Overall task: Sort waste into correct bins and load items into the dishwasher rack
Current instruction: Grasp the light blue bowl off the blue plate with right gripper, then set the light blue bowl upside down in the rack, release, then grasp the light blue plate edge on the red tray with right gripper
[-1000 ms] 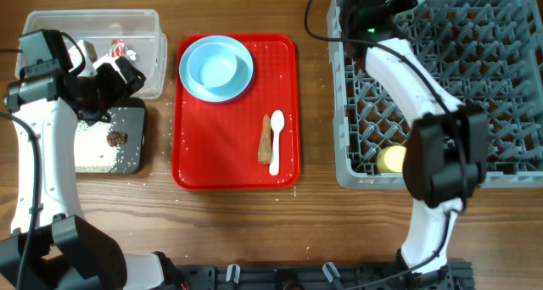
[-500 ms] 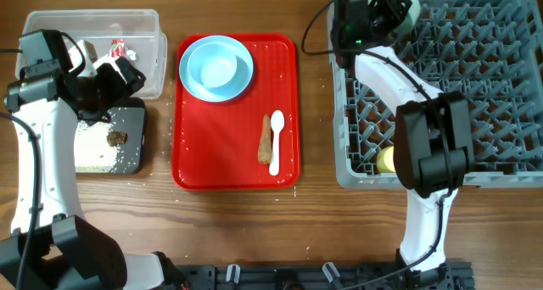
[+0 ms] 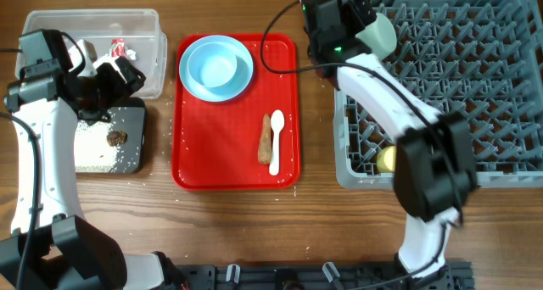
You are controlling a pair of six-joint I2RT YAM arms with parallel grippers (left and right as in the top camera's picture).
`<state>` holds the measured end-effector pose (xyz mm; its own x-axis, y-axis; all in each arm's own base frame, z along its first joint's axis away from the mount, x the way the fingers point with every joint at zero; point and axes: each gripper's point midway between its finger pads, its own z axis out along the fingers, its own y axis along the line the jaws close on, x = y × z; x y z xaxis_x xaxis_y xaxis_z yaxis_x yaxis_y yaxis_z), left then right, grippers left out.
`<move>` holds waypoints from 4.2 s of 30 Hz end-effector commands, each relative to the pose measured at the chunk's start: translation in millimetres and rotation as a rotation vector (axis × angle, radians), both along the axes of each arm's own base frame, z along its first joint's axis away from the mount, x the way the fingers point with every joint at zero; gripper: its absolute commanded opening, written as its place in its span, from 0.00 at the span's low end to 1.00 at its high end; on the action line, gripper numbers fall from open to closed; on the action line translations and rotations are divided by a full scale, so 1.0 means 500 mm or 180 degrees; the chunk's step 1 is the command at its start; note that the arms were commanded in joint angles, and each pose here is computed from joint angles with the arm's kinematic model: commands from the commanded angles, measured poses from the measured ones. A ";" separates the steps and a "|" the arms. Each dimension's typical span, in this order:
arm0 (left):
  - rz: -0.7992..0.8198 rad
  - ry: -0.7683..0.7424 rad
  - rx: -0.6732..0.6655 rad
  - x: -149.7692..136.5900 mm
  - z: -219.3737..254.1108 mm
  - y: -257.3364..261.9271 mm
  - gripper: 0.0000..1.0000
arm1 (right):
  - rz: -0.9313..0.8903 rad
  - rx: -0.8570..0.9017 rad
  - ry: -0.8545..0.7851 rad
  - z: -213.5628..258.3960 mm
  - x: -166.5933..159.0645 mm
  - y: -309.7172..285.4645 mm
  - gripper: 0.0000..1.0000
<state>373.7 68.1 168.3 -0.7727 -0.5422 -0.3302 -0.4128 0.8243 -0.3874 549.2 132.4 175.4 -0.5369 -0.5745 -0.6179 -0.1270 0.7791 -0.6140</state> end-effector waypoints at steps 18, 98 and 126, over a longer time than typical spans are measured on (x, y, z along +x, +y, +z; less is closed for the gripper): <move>-0.0030 0.0024 0.0011 0.000 -0.007 -0.001 1.00 | -0.0206 0.3025 0.1146 -0.230 -0.105 0.453 0.53; -0.0030 0.0024 0.0011 0.000 -0.007 -0.001 1.00 | 0.1620 0.2548 0.1600 0.059 -0.290 0.313 1.00; -0.0030 0.0024 0.0011 0.000 -0.007 -0.001 1.00 | -0.0903 0.3603 0.1309 -0.356 -0.153 0.405 0.14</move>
